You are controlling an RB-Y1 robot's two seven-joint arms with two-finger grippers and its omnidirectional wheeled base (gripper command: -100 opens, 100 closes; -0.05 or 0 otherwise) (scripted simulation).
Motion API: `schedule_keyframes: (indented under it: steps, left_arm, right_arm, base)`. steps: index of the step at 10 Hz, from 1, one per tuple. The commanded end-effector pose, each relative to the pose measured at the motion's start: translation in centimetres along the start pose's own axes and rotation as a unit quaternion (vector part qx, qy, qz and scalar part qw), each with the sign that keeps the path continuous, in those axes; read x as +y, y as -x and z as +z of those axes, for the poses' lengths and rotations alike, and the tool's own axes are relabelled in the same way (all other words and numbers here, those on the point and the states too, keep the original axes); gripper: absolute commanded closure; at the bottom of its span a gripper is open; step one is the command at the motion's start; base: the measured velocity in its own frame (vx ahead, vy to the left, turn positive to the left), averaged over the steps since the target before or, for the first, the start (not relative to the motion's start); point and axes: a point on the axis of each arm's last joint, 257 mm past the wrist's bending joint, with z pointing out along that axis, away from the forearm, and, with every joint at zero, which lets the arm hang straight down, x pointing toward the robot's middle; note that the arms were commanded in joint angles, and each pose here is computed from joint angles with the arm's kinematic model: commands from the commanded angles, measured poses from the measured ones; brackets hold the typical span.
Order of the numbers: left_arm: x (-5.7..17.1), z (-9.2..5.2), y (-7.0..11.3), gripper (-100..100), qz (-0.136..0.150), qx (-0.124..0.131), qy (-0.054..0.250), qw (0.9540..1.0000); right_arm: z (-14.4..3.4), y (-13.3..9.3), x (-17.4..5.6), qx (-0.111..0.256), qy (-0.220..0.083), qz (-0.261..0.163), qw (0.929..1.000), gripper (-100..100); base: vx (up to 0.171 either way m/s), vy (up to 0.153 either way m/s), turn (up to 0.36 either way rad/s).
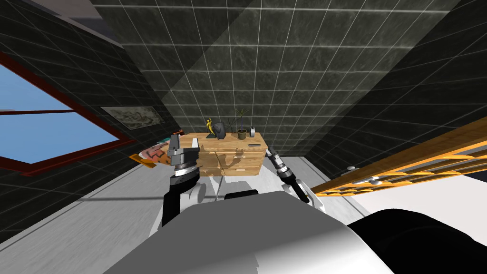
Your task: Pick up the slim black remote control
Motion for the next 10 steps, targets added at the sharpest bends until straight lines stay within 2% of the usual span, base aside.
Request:
schedule_keyframes:
  steps: [1, 2, 3, 4, 5, 6, 7, 8, 9, 10]
  left_arm:
    - [0.0, 0.0, 0.0, 0, 0.000, 0.000, 0.000, 1.0000]
    - [0.0, 0.0, 0.0, 0, 0.000, 0.000, 0.000, 1.0000]
    - [0.0, 0.0, 0.0, 0, 0.000, 0.000, 0.000, 1.0000]
    - [0.0, 0.0, 0.0, 0, 0.000, 0.000, 0.000, 1.0000]
    - [0.0, 0.0, 0.0, 0, 0.000, 0.000, 0.000, 1.0000]
    - [0.0, 0.0, 0.0, 0, 0.000, 0.000, 0.000, 1.0000]
    - [0.0, 0.0, 0.0, 0, 0.000, 0.000, 0.000, 1.0000]
    - [0.0, 0.0, 0.0, 0, 0.000, 0.000, 0.000, 1.0000]
    - [0.0, 0.0, 0.0, 0, 0.000, 0.000, 0.000, 1.0000]
    - [0.0, 0.0, 0.0, 0, 0.000, 0.000, 0.000, 1.0000]
  right_arm:
    - [-1.1, -1.1, -2.2, 0.035, -0.027, -0.019, 0.9988, -100]
    - [-1.2, -1.1, -2.3, 0.036, -0.027, -0.020, 0.9988, -100]
    - [-2.3, -1.8, -4.2, 0.064, -0.051, -0.035, 0.9960, -100]
    - [-2.4, -1.8, -4.2, 0.069, -0.052, -0.038, 0.9956, -100]
    - [-3.7, -2.4, -6.2, 0.098, -0.075, -0.054, 0.9908, -100]
    - [-3.8, -2.3, -6.2, 0.103, -0.076, -0.057, 0.9901, -100]
    - [-5.3, -2.8, -8.1, 0.131, -0.100, -0.073, 0.9836, -100]
    - [-5.4, -2.7, -8.2, 0.138, -0.101, -0.078, 0.9821, -100]
    - [-7.1, -3.1, -10.0, 0.166, -0.124, -0.093, 0.9739, -100]
    - [-7.3, -2.9, -10.1, 0.175, -0.125, -0.099, 0.9715, -100]
  base:
    - [-0.076, 0.062, 0.031]
    - [-0.067, 0.054, 0.006]
    - [-0.067, 0.066, 0.030]
    - [-0.056, 0.064, 0.013]
    - [-0.086, 0.076, 0.051]
    - [-0.071, 0.061, 0.021]
    - [-0.056, 0.088, 0.056]
    - [-0.050, 0.072, 0.023]
    - [-0.063, 0.077, 0.086]
    - [-0.047, 0.055, 0.032]
